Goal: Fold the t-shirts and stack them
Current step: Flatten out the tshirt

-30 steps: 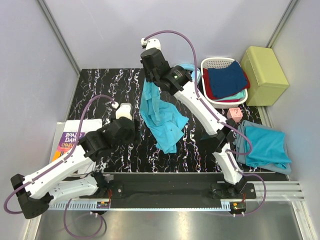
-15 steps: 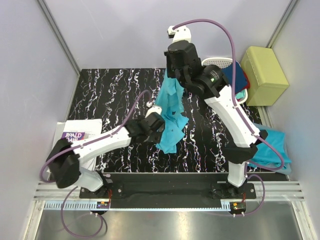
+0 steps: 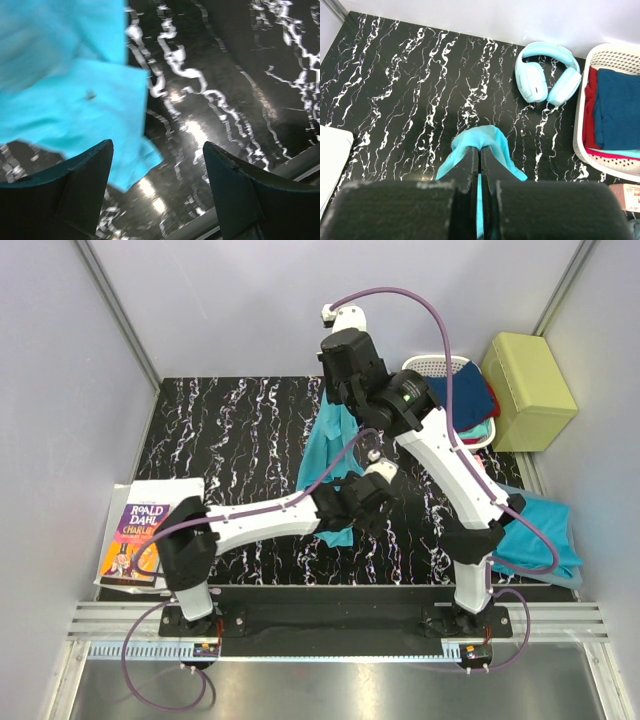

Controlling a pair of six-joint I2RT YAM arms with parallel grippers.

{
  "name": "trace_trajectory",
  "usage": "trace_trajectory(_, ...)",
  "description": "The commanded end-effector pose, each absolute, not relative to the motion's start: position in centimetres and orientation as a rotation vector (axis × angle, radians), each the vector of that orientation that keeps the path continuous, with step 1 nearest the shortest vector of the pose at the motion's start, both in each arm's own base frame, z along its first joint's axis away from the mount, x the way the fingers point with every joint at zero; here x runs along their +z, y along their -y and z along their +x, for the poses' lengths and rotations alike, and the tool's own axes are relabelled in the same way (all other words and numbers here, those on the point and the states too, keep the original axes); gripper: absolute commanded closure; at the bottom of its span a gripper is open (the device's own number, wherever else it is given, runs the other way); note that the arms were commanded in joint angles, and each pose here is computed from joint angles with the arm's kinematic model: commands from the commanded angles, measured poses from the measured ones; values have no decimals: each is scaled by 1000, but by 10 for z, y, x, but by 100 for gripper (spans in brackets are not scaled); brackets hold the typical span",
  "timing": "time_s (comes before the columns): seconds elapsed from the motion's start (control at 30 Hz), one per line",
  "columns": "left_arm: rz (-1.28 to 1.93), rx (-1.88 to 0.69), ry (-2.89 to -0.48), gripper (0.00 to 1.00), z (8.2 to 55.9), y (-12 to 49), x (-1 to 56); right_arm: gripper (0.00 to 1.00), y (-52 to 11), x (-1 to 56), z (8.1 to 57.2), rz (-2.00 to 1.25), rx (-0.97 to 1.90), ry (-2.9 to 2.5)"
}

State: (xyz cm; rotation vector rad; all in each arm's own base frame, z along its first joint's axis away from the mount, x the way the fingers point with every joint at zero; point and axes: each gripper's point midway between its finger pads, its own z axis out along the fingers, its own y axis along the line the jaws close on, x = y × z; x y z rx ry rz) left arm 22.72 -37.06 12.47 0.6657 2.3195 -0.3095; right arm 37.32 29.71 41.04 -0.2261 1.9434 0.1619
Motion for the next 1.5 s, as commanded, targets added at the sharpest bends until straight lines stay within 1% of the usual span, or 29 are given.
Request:
trace_trajectory(0.0, 725, -351, -2312, 22, 232, 402, 113, 100, -301, 426, 370, -208, 223, -1913)
trace_trajectory(0.17, 741, -355, -2355, 24, 238, 416, 92, 100, -298, 422, 368, -211, 209, -1925)
trace_trajectory(0.3, 675, -337, -2419, 28, 255, 416, 72, 100, -296, 418, 366, -219, 202, -1936)
trace_trajectory(0.6, 627, -275, -2440, 30, 292, 417, 61, 100, -300, 413, 364, -230, 222, -1950)
trace_trajectory(0.7, 616, -280, -2459, 32, 297, 418, 54, 100, -301, 413, 364, -234, 224, -1949)
trace_trajectory(0.8, 614, -284, -2478, 35, 294, 418, 48, 100, -300, 412, 365, -235, 217, -1949)
trace_trajectory(1.17, 621, -263, -2561, 38, 277, 402, 16, 100, -303, 404, 369, -238, 204, -1960)
trace_trajectory(1.3, 626, -242, -2578, 43, 274, 398, 7, 100, -304, 402, 370, -233, 206, -1964)
trace_trajectory(1.47, 623, -222, -2578, 53, 273, 392, 6, 100, -304, 400, 371, -233, 204, -1968)
